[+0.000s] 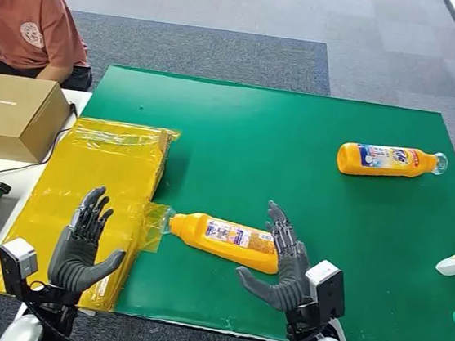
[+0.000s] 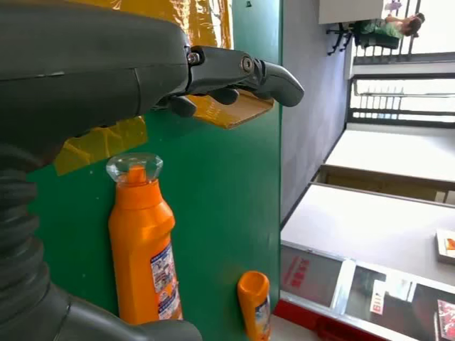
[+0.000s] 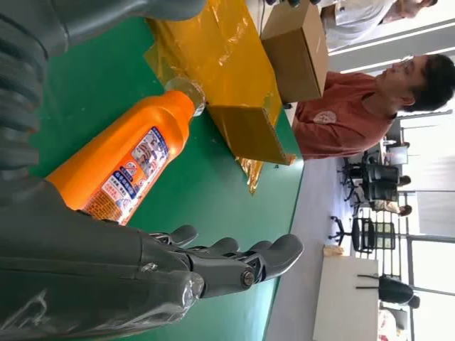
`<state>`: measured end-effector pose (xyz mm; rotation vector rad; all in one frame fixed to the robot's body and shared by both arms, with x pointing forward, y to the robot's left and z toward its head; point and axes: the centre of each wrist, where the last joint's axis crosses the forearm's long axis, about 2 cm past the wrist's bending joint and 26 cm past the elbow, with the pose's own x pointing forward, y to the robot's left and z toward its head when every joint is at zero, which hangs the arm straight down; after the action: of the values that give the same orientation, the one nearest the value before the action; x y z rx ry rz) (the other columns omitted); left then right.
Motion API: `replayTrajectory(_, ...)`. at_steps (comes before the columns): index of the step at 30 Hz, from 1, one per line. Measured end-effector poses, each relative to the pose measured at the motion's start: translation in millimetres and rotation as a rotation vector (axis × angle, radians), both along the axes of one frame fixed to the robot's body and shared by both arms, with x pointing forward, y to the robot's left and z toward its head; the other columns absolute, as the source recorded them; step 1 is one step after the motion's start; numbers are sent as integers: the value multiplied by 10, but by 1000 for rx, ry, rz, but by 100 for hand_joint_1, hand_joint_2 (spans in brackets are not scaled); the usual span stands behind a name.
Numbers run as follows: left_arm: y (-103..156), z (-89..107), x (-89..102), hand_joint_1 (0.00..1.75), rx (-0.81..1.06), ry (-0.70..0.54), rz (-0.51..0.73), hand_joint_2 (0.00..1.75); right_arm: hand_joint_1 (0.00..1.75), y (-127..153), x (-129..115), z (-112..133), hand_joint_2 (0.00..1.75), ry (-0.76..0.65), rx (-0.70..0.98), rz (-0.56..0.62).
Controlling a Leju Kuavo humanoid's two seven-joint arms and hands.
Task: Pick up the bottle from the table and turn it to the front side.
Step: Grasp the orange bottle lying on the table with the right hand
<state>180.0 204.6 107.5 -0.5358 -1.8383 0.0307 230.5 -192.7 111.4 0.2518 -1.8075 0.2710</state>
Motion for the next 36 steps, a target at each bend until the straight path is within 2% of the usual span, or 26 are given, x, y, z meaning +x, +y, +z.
replayTrajectory(22, 4, -5, 10, 0, 14, 9, -6, 175, 0, -17, 4, -25, 175, -14, -143, -84)
replayTrajectory(28, -6, -5, 4, 0, 20, 15, -8, 175, 0, -3, 20, -21, 175, -63, -465, -225)
replayTrajectory(31, -25, 17, 11, 0, 37, 12, -27, 175, 0, 66, 57, -39, 175, -100, -752, -286)
replayTrajectory(33, -43, 57, 38, 0, 45, -2, -49, 175, 0, 125, 95, -109, 175, -123, -926, -297)
replayTrajectory(36, -75, 139, 118, 0, 45, -34, -77, 175, 0, 205, 186, -268, 175, -136, -1087, -266)
